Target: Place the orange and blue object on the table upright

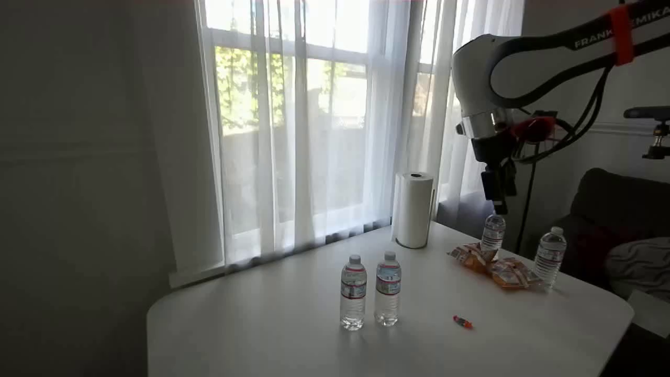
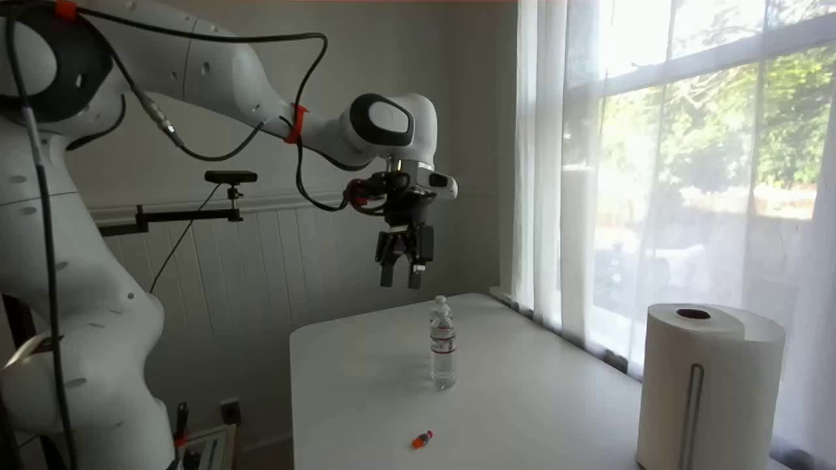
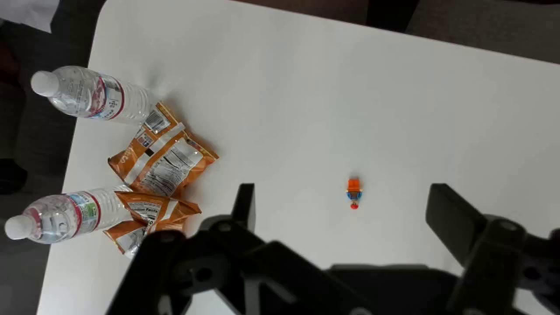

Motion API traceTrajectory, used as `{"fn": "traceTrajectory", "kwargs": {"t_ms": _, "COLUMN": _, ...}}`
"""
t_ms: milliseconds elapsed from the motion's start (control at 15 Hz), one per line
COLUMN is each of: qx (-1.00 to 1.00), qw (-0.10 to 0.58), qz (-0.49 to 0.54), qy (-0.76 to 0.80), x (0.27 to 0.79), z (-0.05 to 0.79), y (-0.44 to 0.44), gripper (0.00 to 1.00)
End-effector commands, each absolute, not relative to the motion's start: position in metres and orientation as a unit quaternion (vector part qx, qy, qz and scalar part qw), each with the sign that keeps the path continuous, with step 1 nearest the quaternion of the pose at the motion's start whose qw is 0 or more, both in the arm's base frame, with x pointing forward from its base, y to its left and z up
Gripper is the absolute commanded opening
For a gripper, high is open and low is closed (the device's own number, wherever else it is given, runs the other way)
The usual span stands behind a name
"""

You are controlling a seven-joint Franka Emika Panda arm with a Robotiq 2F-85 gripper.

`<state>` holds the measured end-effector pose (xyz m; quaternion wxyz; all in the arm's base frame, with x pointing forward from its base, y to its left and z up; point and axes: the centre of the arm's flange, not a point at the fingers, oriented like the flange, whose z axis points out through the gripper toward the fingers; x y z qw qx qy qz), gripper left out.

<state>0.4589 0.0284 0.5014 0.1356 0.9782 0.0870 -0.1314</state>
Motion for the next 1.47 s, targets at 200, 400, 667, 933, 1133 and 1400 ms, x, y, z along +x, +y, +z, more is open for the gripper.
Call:
{"fn": "traceTrajectory", "kwargs": {"t_ms": 200, "qx": 0.978, "qw": 0.136, "qz": -0.131, "qy": 0.087, "x": 0.459, "z": 0.501, "y": 0.028, "gripper": 1.0}}
{"fn": "traceTrajectory", "kwargs": {"t_ms": 400, "qx": 0.977, "qw": 0.131, "qz": -0.152, "qy": 0.073, "x": 0.472, "z": 0.471, "y": 0.025, "gripper": 1.0}}
{"fn": "traceTrajectory", "kwargs": {"t_ms": 667, "qx": 0.975, "qw": 0.114, "qz": -0.168, "qy": 0.091, "x": 0.49, "z": 0.417, "y": 0.025, "gripper": 1.0}}
{"fn": "traceTrajectory", "kwargs": {"t_ms": 933, "qx": 0.977, "qw": 0.074, "qz": -0.159, "qy": 0.119, "x": 0.51, "z": 0.363, "y": 0.035, "gripper": 1.0}}
{"fn": "traceTrajectory", "kwargs": {"t_ms": 1133, "qx": 0.972, "qw": 0.044, "qz": -0.171, "qy": 0.152, "x": 0.52, "z": 0.327, "y": 0.041, "gripper": 1.0}}
{"fn": "traceTrajectory", "kwargs": {"t_ms": 1400, "qx": 0.964, "qw": 0.01, "qz": -0.201, "qy": 0.176, "x": 0.529, "z": 0.286, "y": 0.044, "gripper": 1.0}}
